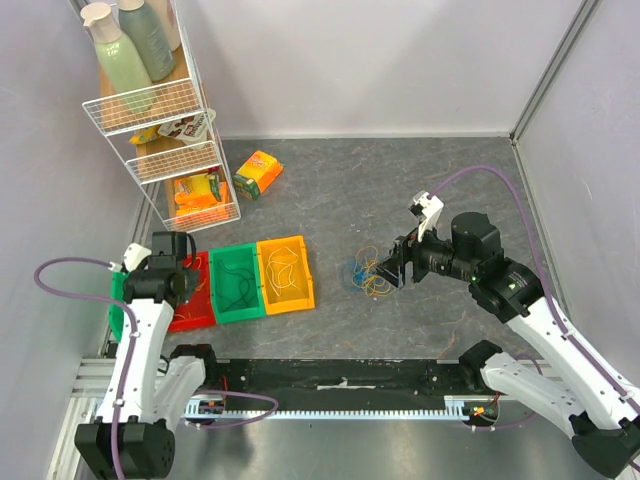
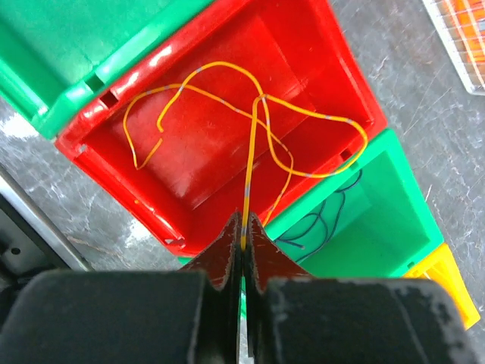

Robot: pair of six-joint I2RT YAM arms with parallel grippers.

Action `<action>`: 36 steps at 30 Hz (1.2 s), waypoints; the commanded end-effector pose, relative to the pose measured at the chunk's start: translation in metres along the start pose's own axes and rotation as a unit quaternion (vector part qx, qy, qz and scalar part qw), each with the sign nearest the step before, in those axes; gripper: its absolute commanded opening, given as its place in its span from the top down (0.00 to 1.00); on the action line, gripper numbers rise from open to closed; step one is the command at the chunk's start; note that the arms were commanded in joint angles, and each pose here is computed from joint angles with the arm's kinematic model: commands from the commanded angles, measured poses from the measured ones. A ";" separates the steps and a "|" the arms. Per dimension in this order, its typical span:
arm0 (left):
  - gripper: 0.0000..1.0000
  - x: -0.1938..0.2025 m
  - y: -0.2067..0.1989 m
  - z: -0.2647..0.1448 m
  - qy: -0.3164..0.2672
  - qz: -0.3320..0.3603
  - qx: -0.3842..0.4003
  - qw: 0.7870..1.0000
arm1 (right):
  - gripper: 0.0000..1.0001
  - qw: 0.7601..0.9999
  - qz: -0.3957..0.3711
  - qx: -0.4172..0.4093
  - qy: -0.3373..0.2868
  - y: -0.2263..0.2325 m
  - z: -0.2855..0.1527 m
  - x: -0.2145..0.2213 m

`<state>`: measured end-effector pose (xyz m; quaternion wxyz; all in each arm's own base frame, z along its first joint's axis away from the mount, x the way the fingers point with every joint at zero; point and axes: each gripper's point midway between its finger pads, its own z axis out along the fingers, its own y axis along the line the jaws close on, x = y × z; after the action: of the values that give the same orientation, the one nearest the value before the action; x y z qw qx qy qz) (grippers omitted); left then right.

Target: Untangle the cables

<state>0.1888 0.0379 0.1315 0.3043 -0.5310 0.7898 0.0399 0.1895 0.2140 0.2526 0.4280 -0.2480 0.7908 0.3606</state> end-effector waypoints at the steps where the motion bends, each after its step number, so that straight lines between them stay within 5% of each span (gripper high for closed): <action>1: 0.98 0.011 -0.004 0.009 0.020 -0.062 0.000 0.998 | 0.23 1.000 -0.013 -0.005 -0.007 0.002 -0.004 -0.003; 5: 0.98 0.016 -0.005 0.020 0.039 -0.064 -0.028 0.997 | 0.23 1.000 -0.010 -0.001 -0.003 0.001 -0.004 0.000; 6: 0.90 0.013 -0.004 0.020 0.032 -0.071 -0.030 0.997 | 0.23 1.000 -0.009 0.000 -0.002 0.000 -0.004 0.002; 8: 0.41 0.006 -0.004 0.014 0.016 -0.083 -0.023 0.996 | 0.23 1.000 -0.007 0.001 0.001 -0.001 -0.003 0.005; 10: 0.05 -0.005 -0.006 0.005 -0.007 -0.088 0.001 0.996 | 0.23 1.000 0.003 0.008 0.006 -0.004 -0.001 0.011; 15: 0.03 -0.026 -0.018 -0.024 -0.043 -0.086 0.067 0.993 | 0.22 0.997 0.042 0.058 0.027 -0.026 0.007 0.032; 18: 0.06 -0.022 -0.058 -0.042 -0.022 -0.009 0.187 0.982 | 0.22 0.989 0.075 0.121 0.043 -0.051 0.013 0.050; 22: 0.16 0.009 -0.131 -0.076 0.046 0.089 0.397 0.913 | 0.24 0.973 0.117 0.179 0.090 -0.075 0.021 0.086; 24: 0.21 0.044 -0.157 -0.102 0.103 0.167 0.486 0.852 | 0.28 0.965 0.134 0.193 0.113 -0.083 0.025 0.104; 27: 0.24 0.105 -0.182 -0.122 0.145 0.281 0.518 0.795 | 0.39 0.961 0.152 0.193 0.125 -0.086 0.033 0.121; 32: 0.33 0.220 -0.199 -0.176 0.191 0.412 0.595 0.664 | 0.51 0.958 0.160 0.220 0.090 -0.098 0.033 0.122; 36: 0.27 0.266 -0.213 -0.182 0.207 0.439 0.618 0.619 | 0.54 0.957 0.176 0.220 0.062 -0.101 0.038 0.118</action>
<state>0.2097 -0.2921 0.1599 0.2679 0.1109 0.8755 -0.3866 0.1959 0.1659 0.0850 0.2962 -0.0655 0.9289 0.2124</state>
